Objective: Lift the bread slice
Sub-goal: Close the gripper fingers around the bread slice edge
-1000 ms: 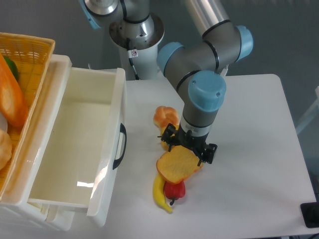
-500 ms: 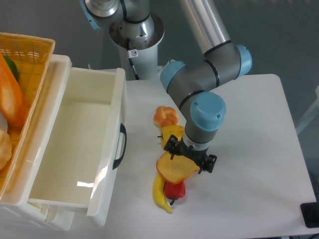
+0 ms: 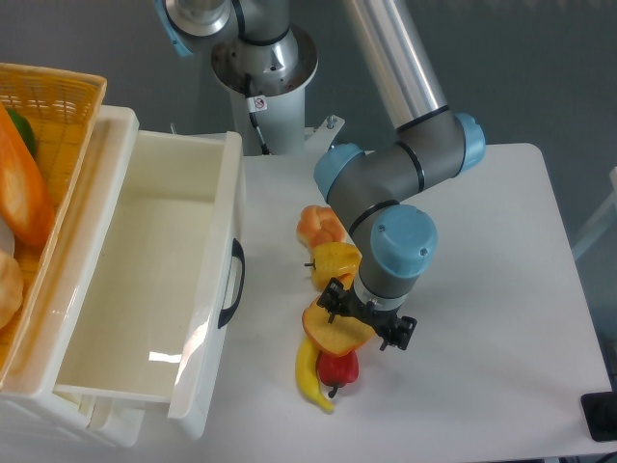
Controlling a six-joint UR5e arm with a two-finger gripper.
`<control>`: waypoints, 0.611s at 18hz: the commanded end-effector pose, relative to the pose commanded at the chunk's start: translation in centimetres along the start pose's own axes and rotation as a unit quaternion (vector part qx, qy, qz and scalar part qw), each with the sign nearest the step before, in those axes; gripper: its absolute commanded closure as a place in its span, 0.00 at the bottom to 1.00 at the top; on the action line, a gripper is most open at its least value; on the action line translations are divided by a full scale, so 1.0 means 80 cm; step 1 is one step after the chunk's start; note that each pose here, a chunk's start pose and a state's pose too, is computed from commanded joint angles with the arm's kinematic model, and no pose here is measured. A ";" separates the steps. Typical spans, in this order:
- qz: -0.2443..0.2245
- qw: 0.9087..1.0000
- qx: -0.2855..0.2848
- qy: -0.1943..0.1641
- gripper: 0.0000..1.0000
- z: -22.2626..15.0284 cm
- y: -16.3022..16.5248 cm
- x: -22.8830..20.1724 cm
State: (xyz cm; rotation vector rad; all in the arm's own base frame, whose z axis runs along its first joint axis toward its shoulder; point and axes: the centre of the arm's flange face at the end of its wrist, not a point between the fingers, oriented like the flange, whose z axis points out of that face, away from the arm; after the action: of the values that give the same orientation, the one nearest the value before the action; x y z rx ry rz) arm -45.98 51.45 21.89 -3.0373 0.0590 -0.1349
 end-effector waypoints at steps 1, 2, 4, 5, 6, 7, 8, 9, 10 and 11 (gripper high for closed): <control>0.000 1.000 0.005 0.005 0.00 0.003 -0.002 0.000; 0.001 1.000 0.005 0.009 0.00 0.008 -0.003 0.002; 0.005 1.000 0.003 0.013 0.00 0.015 -0.008 0.007; 0.003 1.000 0.002 0.015 0.00 0.019 -0.008 0.007; 0.004 1.000 0.000 0.018 0.00 0.023 -0.007 0.008; 0.002 1.000 -0.001 0.019 0.00 0.024 -0.006 0.009; 0.002 1.000 0.000 0.018 0.00 0.023 -0.006 0.008; 0.004 1.000 -0.001 0.019 0.00 0.024 -0.006 0.009; 0.004 1.000 -0.001 0.019 0.00 0.024 -0.006 0.009; 0.004 1.000 -0.001 0.019 0.00 0.023 -0.006 0.009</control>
State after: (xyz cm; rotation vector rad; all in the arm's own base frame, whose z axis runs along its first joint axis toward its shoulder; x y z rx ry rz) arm -45.10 52.07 20.21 -3.0358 0.0738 -0.1915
